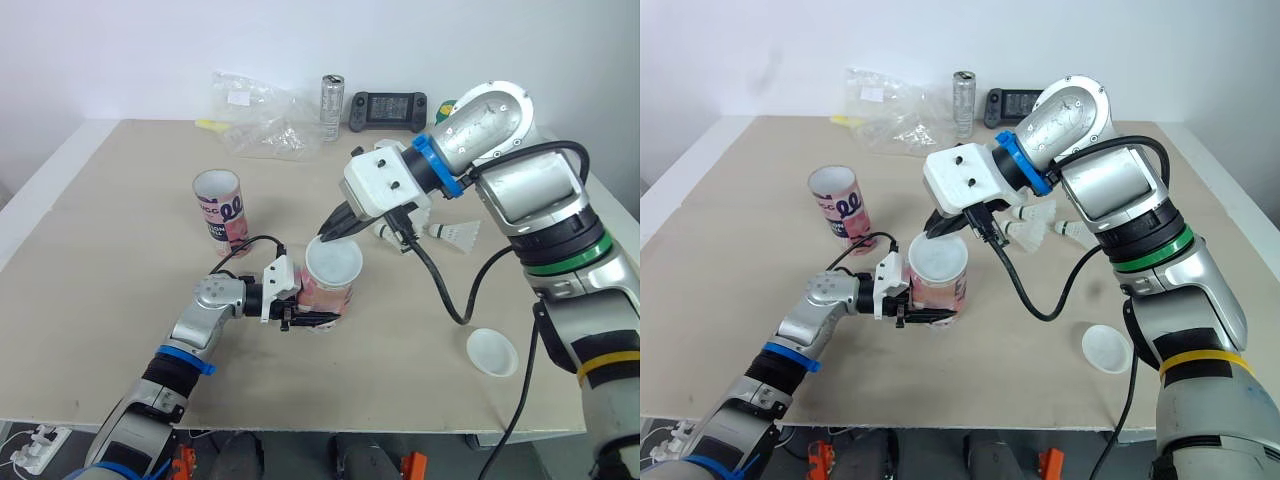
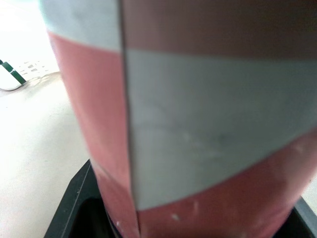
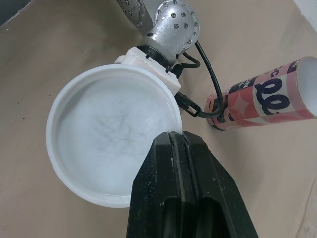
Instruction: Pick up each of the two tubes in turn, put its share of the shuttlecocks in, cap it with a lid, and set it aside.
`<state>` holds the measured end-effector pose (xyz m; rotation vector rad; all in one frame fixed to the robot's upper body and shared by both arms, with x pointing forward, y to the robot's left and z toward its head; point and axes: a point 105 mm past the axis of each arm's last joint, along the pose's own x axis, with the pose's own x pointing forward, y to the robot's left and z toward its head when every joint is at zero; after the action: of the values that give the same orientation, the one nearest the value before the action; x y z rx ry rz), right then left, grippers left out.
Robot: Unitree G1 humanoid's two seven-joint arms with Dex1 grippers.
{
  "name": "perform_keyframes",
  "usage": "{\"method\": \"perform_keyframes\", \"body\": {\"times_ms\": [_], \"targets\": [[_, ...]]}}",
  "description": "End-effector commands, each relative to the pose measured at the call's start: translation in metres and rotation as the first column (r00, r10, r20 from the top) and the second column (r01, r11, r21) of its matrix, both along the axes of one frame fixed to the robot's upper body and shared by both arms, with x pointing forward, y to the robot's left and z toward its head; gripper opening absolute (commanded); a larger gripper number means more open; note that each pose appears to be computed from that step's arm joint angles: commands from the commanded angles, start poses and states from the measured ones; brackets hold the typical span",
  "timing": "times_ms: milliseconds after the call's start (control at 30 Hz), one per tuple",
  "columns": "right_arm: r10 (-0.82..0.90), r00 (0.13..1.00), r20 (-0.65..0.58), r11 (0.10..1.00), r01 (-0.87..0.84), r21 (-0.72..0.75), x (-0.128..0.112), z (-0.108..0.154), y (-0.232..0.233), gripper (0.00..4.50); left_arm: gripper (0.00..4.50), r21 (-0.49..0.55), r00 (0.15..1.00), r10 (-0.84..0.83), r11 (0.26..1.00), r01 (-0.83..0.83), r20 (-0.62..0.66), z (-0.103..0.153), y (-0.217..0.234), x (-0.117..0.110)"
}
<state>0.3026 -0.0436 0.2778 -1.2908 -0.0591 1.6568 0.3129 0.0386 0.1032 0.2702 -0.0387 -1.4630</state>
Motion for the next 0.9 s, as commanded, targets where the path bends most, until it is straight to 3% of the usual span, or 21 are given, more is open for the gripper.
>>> {"method": "perform_keyframes", "body": {"times_ms": [33,533,900], "targets": [[0.036,0.999,-0.002,0.998,-0.036,-0.052,-0.009,-0.002,-0.006,0.03,2.46,0.081,0.996,0.048,0.996,-0.042,-0.07,-0.025,0.012,0.0],[0.092,0.989,0.114,0.992,-0.081,-0.095,-0.005,-0.021,0.001,0.03,2.46,0.063,0.994,0.073,0.996,-0.067,-0.086,-0.023,0.014,0.002],[0.058,0.986,0.155,0.998,-0.062,0.021,0.002,0.022,0.01,0.03,2.46,0.068,0.993,0.074,0.995,-0.068,-0.089,-0.024,0.015,0.002]]}}
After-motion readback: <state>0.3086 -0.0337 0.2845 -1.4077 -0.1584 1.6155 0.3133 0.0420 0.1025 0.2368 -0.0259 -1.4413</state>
